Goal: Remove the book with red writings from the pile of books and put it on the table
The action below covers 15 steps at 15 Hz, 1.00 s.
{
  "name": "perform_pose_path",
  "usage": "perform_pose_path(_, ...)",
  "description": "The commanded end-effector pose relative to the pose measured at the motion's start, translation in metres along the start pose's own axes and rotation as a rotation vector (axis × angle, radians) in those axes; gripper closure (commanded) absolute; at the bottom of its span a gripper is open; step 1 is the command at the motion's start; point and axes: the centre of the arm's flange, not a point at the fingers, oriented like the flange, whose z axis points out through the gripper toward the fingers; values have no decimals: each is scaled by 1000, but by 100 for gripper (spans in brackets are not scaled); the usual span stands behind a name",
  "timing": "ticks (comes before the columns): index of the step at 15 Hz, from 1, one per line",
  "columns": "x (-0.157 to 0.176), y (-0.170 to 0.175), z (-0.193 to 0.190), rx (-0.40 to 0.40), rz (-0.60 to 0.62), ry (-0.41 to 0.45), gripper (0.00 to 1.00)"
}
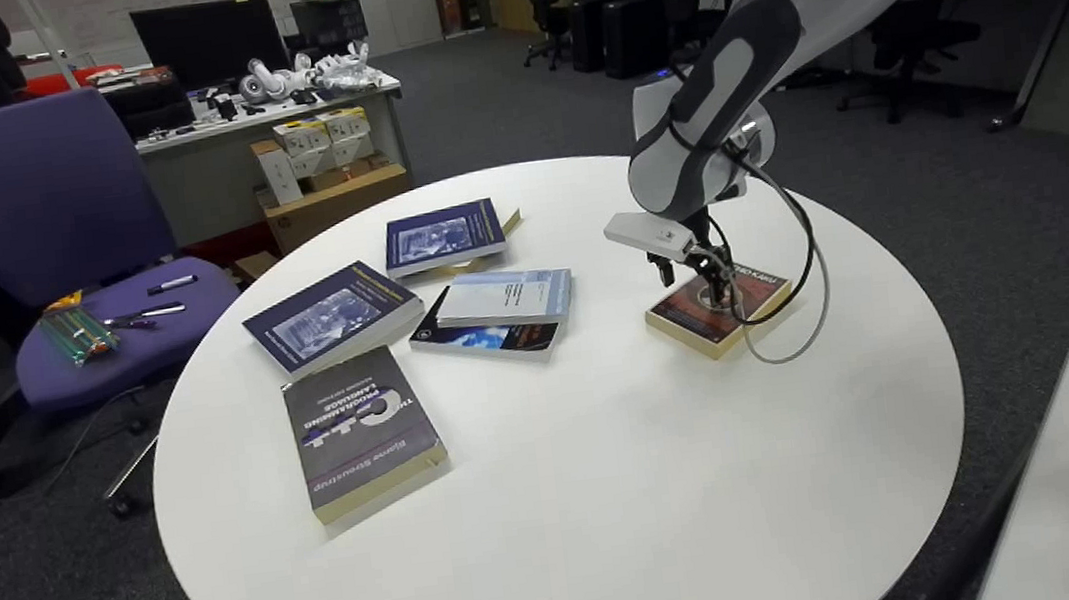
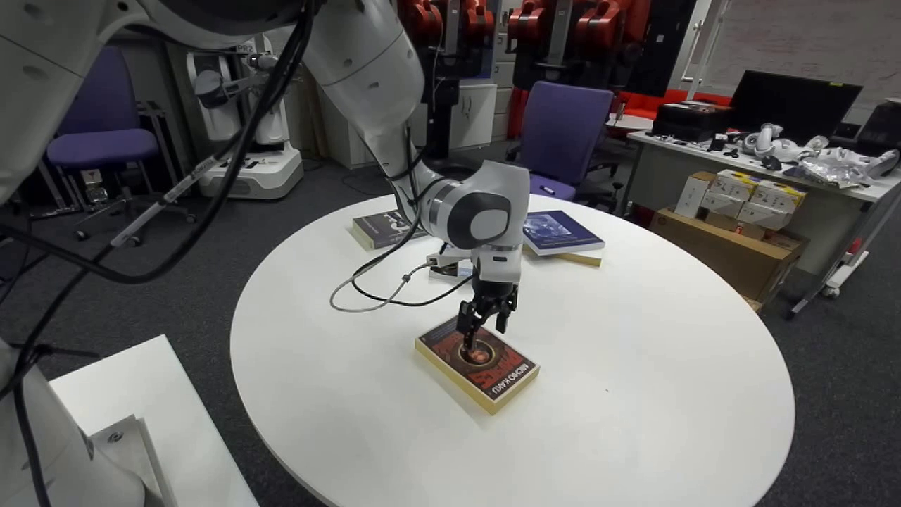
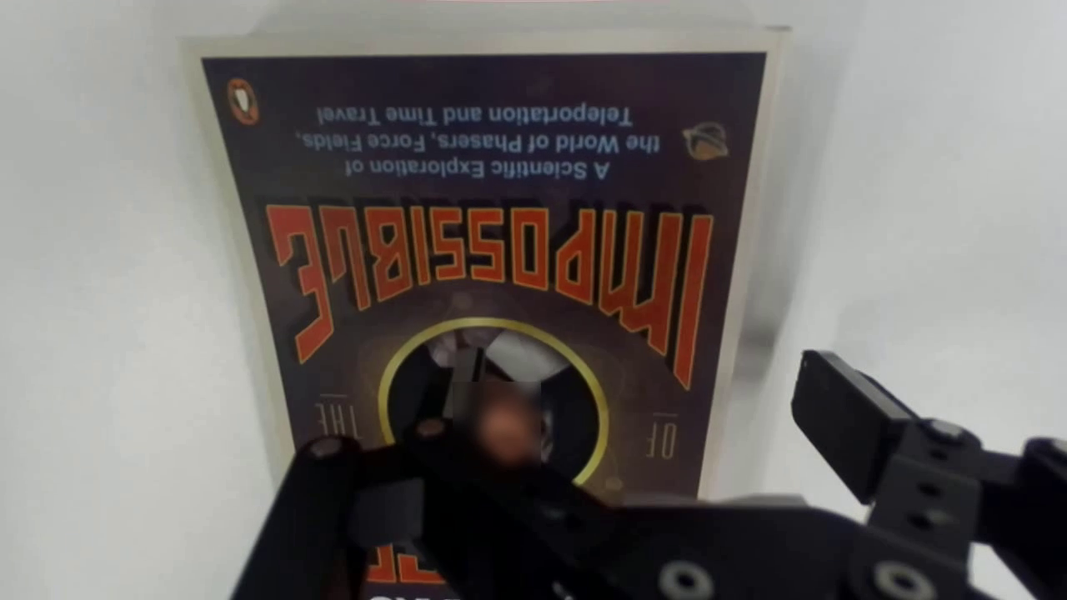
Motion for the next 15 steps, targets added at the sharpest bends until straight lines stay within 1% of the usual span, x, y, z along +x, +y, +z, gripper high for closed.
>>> perform_pose_path(1,3,14,-15,12,-27,-43,0)
perform_pose_path(7,3,23,-20,-33,-47,-126,0)
perform_pose_path(15,6,46,-29,-66,-104,-157,0)
